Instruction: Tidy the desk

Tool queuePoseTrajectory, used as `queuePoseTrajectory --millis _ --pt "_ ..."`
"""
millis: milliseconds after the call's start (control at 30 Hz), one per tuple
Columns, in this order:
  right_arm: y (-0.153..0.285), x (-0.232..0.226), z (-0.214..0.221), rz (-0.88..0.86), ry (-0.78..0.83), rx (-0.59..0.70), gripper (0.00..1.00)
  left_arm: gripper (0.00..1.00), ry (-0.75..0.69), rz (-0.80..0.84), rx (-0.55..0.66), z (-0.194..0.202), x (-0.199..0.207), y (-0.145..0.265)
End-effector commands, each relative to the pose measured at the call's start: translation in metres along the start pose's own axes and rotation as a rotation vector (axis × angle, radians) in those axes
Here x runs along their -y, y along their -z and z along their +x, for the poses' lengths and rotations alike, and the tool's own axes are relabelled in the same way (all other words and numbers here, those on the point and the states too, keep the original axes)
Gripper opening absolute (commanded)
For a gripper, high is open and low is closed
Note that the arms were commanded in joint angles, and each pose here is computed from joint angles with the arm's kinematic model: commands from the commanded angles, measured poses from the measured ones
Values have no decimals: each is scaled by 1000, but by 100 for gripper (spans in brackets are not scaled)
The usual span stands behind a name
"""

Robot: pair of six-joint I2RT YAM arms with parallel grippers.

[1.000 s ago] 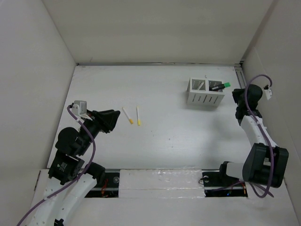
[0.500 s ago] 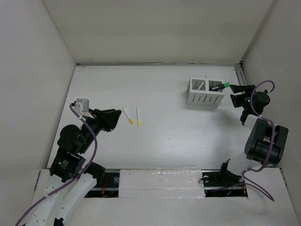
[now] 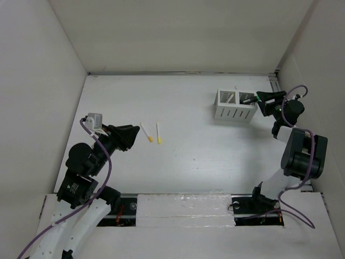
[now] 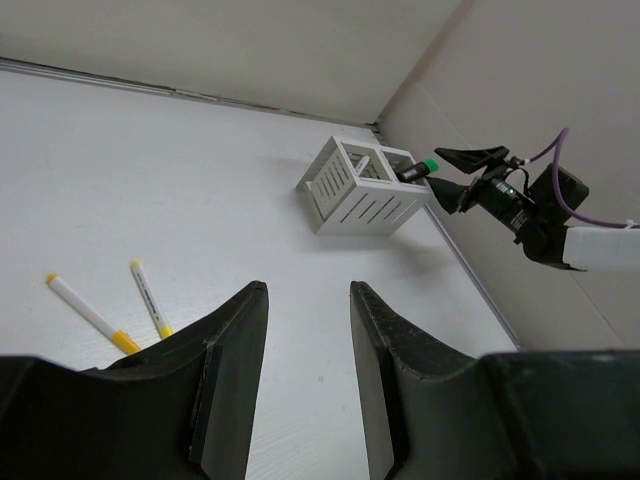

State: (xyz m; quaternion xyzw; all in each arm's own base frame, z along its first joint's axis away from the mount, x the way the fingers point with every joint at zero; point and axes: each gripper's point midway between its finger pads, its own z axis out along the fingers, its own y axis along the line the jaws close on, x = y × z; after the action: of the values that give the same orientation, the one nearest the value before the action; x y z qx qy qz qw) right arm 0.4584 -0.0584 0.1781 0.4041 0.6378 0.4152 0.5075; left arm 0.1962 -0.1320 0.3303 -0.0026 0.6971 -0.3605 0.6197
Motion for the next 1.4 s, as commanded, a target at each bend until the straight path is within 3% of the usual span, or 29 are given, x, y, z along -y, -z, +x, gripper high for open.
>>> queuePoseTrajectory --millis 0,333,467,667,967,1367 --pt "-17 -22 -10 -37 87 35 70 35 -18 32 38 -11 7 -3" --pt "-29 -19 -13 101 209 135 53 35 -19 36 41 -11 8 -1" --pt "-30 -23 -5 137 251 173 31 35 -19 36 44 -12 8 -1" --pt "-21 -43 -1 227 394 332 19 35 -19 40 45 -13 9 0" --pt "-18 -62 24 388 601 500 17 35 -19 41 47 -13 9 1" --pt "11 -63 -11 461 500 643 12 35 -18 44 49 -13 10 1"
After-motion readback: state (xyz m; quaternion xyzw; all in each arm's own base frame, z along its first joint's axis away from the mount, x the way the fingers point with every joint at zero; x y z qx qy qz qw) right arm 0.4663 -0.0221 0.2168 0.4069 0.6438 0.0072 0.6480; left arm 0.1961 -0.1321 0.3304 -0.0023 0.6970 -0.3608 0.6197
